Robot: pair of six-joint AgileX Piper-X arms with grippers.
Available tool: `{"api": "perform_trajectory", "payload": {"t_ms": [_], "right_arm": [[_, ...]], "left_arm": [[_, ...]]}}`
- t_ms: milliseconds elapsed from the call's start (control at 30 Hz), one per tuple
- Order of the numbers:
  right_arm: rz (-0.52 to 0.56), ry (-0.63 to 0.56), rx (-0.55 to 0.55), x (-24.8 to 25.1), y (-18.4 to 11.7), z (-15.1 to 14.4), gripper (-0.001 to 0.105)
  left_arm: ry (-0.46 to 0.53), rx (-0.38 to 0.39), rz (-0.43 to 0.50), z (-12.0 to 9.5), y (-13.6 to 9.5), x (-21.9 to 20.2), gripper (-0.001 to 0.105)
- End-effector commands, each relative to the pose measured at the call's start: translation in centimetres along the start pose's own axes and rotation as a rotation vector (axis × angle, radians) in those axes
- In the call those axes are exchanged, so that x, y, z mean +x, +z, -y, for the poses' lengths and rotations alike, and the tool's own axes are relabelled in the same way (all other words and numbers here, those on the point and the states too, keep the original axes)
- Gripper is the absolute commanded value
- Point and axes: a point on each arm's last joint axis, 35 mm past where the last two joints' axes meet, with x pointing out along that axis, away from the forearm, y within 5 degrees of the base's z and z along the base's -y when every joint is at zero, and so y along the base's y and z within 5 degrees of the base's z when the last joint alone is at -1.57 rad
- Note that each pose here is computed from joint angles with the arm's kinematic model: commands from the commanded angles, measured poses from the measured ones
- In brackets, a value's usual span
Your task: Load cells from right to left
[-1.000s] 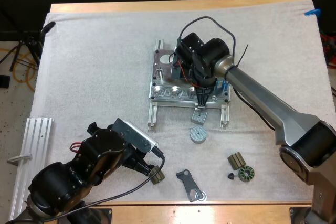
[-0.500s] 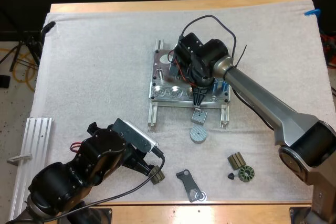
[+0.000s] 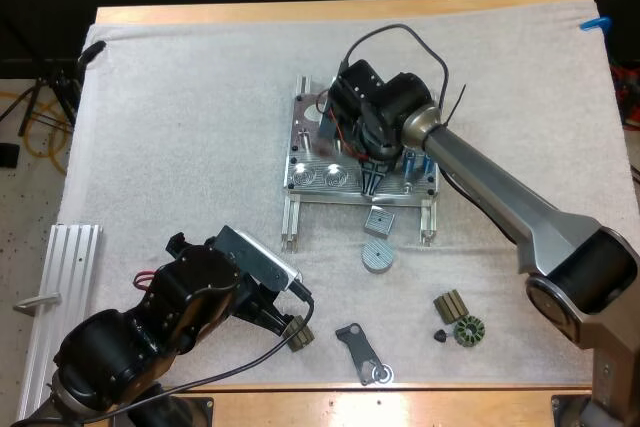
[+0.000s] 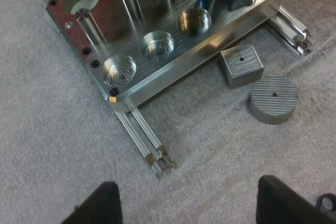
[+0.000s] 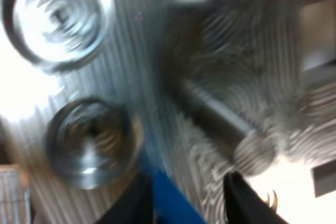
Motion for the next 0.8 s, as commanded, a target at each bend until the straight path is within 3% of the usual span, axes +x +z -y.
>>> {"api": "perform_trajectory", "payload": {"t_ms": [0,433,767], "right_arm": [[0.026,-0.053,0.019,-0.6,0.1,0.7,0.045],[0.075,-0.147,0.045,-5.1,-0.8,1.4,0.045],[0.007,-0.225,0.100,-6.0,-1.3,1.7,0.045]], "left_arm": [[0.000,-0.003,0.022,0.0,0.2,-0.2,0.055],[0.000,-0.003,0.022,0.0,0.2,-0.2,0.055],[0.000,-0.001,0.022,0.0,0.2,-0.2,0.055]]}}
